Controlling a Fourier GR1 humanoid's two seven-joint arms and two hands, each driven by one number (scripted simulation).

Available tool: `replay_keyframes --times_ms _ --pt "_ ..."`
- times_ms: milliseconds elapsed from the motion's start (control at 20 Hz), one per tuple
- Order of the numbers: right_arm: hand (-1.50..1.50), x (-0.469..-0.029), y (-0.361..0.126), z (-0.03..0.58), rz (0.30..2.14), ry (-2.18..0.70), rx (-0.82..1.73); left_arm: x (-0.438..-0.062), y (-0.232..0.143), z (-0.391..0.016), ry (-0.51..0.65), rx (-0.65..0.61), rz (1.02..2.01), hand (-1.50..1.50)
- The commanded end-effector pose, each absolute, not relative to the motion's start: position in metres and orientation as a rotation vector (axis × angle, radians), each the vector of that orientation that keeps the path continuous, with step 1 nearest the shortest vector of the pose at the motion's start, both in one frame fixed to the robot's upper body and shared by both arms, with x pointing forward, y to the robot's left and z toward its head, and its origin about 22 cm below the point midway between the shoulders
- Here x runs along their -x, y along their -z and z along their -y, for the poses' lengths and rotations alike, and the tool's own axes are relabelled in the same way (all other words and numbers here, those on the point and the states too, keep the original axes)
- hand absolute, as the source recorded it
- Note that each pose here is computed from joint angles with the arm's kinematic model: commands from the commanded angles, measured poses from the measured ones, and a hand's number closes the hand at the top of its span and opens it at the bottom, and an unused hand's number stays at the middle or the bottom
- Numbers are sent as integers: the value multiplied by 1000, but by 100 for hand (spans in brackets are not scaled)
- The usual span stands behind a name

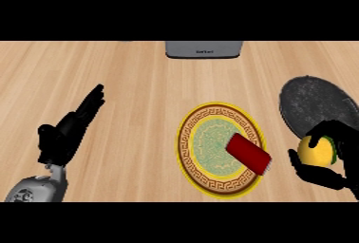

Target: Pick the lemon from the plate and place it in the pan

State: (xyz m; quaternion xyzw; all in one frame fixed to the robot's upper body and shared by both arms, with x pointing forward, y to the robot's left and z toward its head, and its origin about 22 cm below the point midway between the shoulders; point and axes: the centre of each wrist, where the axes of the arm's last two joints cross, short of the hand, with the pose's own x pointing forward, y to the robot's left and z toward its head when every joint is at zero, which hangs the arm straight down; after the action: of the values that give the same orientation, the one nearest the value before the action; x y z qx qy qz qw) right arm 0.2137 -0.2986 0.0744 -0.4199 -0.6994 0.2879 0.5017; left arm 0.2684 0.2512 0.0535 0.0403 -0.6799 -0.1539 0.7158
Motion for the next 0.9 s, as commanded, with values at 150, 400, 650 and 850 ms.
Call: replay_keyframes --times_ms 150,400,650,850 --pt "150 -270 -53 357 1688 -655 1069 -280 -59 -241 368 -74 1504 0" --pt "150 -295 -26 383 1702 -637 1056 -272 -51 -251 348 -95 1500 0" --pt "150 -321 -36 412 1718 -621 1061 -279 -53 -249 363 -75 1503 0" --pt "150 -342 -18 409 1704 -639 1062 -271 -63 -238 352 -84 1497 0"
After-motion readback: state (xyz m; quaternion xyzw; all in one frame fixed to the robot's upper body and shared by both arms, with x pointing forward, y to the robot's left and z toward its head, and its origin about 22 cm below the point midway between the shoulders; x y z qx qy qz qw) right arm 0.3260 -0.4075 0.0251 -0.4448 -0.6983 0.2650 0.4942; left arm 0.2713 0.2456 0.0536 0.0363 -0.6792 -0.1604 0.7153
